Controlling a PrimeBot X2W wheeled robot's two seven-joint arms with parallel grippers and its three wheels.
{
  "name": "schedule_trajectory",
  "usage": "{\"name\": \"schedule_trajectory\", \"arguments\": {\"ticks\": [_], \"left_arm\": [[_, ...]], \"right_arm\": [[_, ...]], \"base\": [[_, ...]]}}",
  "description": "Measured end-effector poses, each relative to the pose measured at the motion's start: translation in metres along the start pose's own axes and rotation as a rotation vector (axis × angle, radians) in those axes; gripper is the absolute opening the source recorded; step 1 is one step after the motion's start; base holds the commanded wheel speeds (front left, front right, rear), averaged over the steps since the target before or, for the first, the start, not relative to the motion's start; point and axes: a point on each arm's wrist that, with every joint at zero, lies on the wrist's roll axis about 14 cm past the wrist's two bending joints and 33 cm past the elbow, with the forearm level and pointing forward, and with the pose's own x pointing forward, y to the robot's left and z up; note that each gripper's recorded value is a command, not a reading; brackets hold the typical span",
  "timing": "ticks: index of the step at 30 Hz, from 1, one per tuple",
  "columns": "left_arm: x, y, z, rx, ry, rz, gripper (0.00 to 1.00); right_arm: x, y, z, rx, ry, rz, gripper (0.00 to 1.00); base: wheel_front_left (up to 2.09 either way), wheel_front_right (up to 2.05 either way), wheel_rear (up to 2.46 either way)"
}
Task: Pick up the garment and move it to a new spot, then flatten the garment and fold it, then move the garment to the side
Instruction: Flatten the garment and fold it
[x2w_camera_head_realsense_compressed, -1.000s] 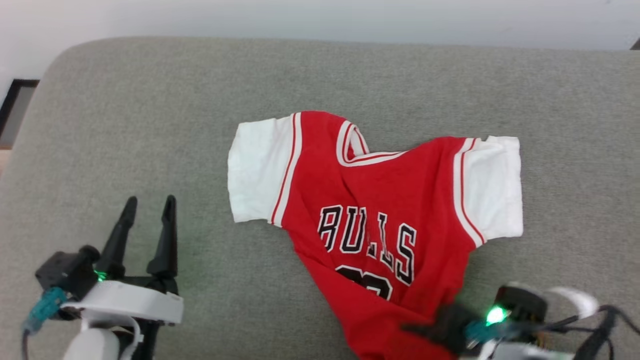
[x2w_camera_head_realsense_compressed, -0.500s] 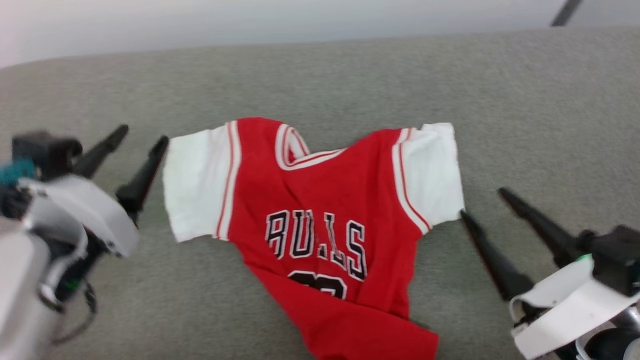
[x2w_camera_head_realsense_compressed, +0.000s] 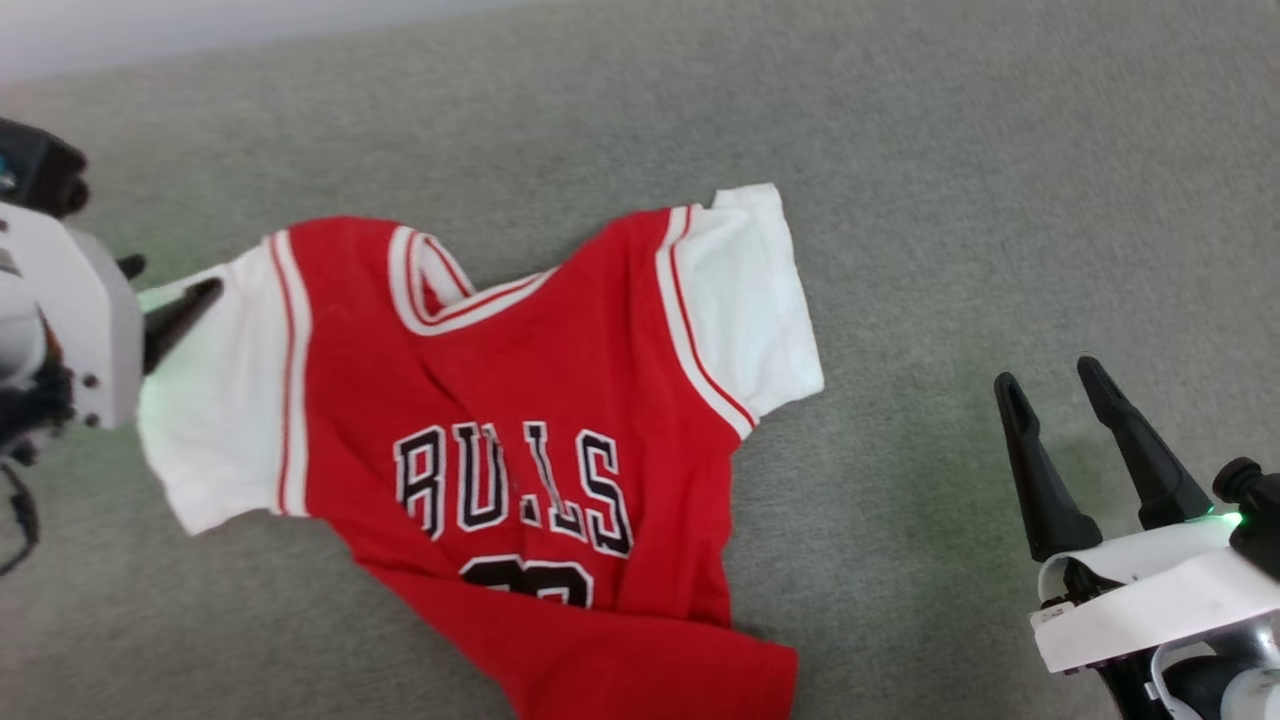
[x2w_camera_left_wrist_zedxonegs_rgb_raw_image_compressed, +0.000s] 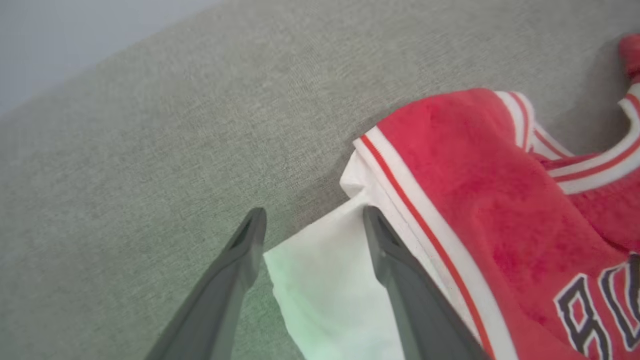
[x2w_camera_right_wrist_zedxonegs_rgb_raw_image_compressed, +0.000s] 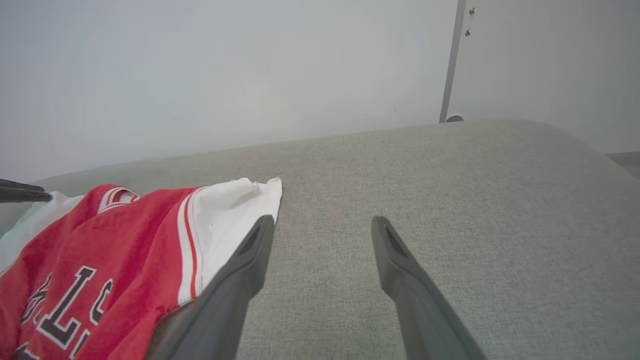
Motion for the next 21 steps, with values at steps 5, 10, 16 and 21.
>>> {"name": "schedule_trajectory", "arguments": {"ticks": [5, 10, 16, 21], "left_arm": [[0.027, -0.003, -0.026, -0.063, 0.187, -0.049, 1.0], [0.041, -0.009, -0.029, -0.102, 0.236, -0.097, 0.89], [0.044, -0.016, -0.036, -0.144, 0.274, -0.143, 0.0], [0.043, -0.018, -0.036, -0.154, 0.271, -0.159, 0.0]], "right_arm": [[-0.001, -0.013, -0.013, -0.003, 0.032, -0.043, 1.0], [0.0, -0.022, -0.02, -0.012, 0.053, -0.069, 1.0], [0.018, -0.011, -0.018, -0.062, 0.069, -0.004, 1.0], [0.048, 0.002, -0.011, -0.152, 0.1, 0.099, 1.0]], "base": [[0.0, 0.0, 0.0], [0.0, 0.0, 0.0], [0.0, 0.0, 0.0], [0.0, 0.0, 0.0]]}}
